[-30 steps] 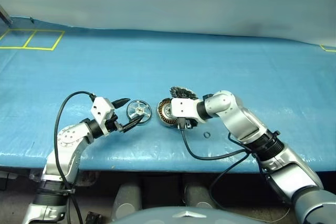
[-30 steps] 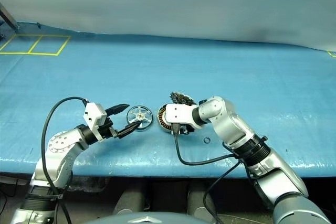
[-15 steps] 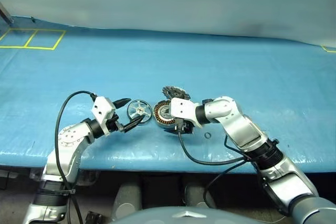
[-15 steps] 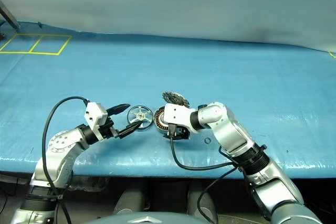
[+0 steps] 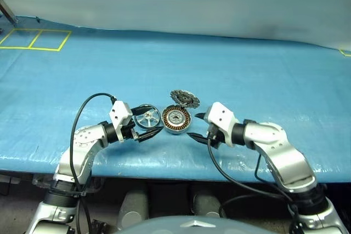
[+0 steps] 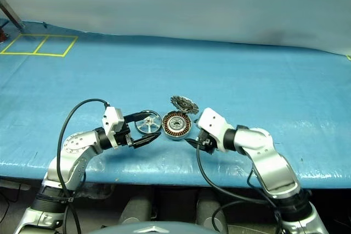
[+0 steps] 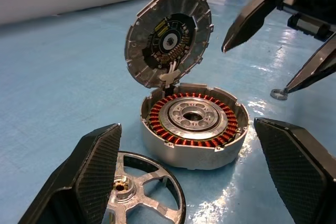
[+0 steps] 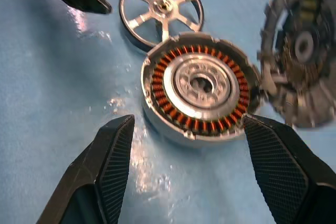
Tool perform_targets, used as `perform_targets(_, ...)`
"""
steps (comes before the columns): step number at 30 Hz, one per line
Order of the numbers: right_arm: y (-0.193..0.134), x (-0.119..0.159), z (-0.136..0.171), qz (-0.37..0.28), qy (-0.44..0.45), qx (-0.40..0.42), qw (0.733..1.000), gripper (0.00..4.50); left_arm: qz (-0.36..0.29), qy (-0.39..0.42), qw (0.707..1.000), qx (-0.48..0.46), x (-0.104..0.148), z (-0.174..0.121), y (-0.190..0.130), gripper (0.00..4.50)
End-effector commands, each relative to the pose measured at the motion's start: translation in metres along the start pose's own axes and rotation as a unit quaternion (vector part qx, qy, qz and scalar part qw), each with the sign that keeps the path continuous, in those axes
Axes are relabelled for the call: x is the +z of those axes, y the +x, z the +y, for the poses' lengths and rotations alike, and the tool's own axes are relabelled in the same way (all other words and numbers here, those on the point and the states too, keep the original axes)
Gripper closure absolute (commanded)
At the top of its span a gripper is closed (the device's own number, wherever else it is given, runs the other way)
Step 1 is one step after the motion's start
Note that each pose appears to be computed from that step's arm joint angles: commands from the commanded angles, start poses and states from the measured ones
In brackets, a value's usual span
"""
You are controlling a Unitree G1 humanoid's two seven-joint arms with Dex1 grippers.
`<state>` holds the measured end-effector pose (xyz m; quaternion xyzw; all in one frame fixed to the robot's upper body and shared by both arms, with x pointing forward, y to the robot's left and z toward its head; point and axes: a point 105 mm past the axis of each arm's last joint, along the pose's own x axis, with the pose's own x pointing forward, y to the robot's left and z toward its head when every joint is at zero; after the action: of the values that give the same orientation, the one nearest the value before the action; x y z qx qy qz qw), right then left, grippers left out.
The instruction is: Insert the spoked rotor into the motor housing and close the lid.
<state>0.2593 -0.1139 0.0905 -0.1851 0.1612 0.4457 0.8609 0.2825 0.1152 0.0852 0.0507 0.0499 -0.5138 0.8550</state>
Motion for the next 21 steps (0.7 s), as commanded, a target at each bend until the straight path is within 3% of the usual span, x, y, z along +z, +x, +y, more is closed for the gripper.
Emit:
perform_targets(1,-0.018,0.003,-0.009,-0.049,0.034,-0.062,0.996,1.05,-0.006,0.017,0.999,-0.029,0.007,-0.002,0.006,0.06)
perform_targets(7,-0.034,-0.042,-0.013,-0.036,0.124,-0.144,0.981,1.05,-0.002,0.023,0.998,-0.062,0.007,-0.003,0.015,0.06)
perform_targets(21,-0.032,-0.080,-0.010,0.016,0.136,-0.183,0.974,1.05,-0.004,0.026,0.995,-0.100,0.005,-0.010,0.021,0.06)
